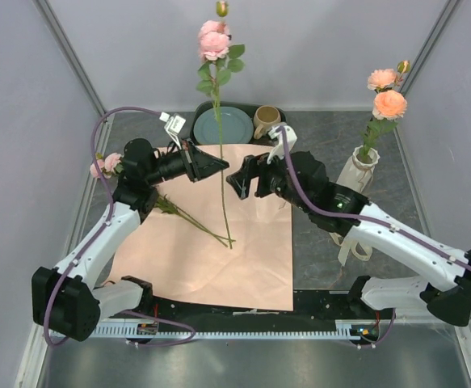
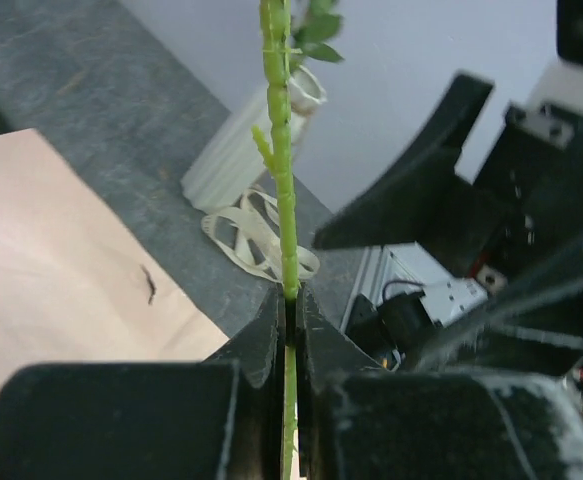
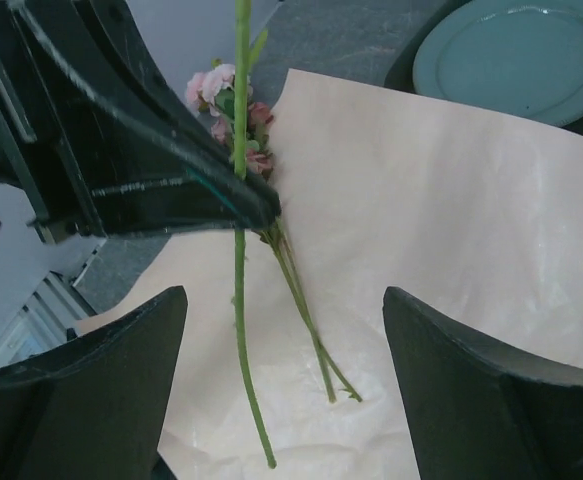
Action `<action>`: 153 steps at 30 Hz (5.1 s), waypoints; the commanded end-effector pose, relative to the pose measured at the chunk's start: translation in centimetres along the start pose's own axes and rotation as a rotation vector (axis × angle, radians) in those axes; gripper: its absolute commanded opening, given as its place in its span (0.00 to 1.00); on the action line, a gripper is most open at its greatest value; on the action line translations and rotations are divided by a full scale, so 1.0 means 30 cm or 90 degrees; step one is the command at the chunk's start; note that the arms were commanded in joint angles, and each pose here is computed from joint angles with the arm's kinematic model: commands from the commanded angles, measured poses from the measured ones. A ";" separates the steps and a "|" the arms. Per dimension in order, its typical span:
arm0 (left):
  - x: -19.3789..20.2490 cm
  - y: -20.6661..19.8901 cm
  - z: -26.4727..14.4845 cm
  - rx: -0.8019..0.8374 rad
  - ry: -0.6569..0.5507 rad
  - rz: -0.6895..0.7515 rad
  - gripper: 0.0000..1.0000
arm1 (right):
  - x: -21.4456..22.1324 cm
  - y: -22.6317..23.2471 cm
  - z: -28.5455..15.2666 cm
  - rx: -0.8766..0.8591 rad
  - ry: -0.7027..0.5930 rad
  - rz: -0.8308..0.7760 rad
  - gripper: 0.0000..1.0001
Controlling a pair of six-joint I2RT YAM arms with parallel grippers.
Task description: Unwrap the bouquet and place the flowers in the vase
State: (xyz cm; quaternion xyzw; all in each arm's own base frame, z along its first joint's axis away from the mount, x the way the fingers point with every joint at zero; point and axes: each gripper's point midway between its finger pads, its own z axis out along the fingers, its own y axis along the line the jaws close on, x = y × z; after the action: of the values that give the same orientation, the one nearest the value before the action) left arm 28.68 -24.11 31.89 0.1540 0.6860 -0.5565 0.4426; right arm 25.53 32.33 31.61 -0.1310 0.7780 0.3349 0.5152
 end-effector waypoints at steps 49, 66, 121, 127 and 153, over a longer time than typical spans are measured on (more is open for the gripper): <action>0.237 -0.333 0.059 0.190 0.143 0.178 0.02 | -0.189 -0.005 -0.146 0.080 0.011 0.003 0.00; 0.156 -0.266 0.046 0.064 0.082 0.216 0.74 | -0.641 -0.395 -0.809 0.522 -0.306 -0.131 0.00; 0.211 -0.225 0.070 0.055 0.133 0.173 0.86 | -0.706 -0.725 -0.631 0.756 -0.350 -0.165 0.00; 0.212 -0.225 0.069 0.055 0.134 0.173 0.86 | -0.627 -0.805 -0.621 0.768 -0.334 -0.147 0.00; 0.210 -0.232 0.067 0.061 0.135 0.176 0.86 | -0.274 -1.047 -0.483 0.762 -0.214 -0.109 0.05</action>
State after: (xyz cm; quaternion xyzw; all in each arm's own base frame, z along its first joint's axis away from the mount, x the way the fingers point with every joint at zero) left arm 21.15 -29.83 28.93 0.3043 0.7015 -0.4991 0.4077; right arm 36.01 -1.67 32.75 0.1756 0.7083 -0.1882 0.6573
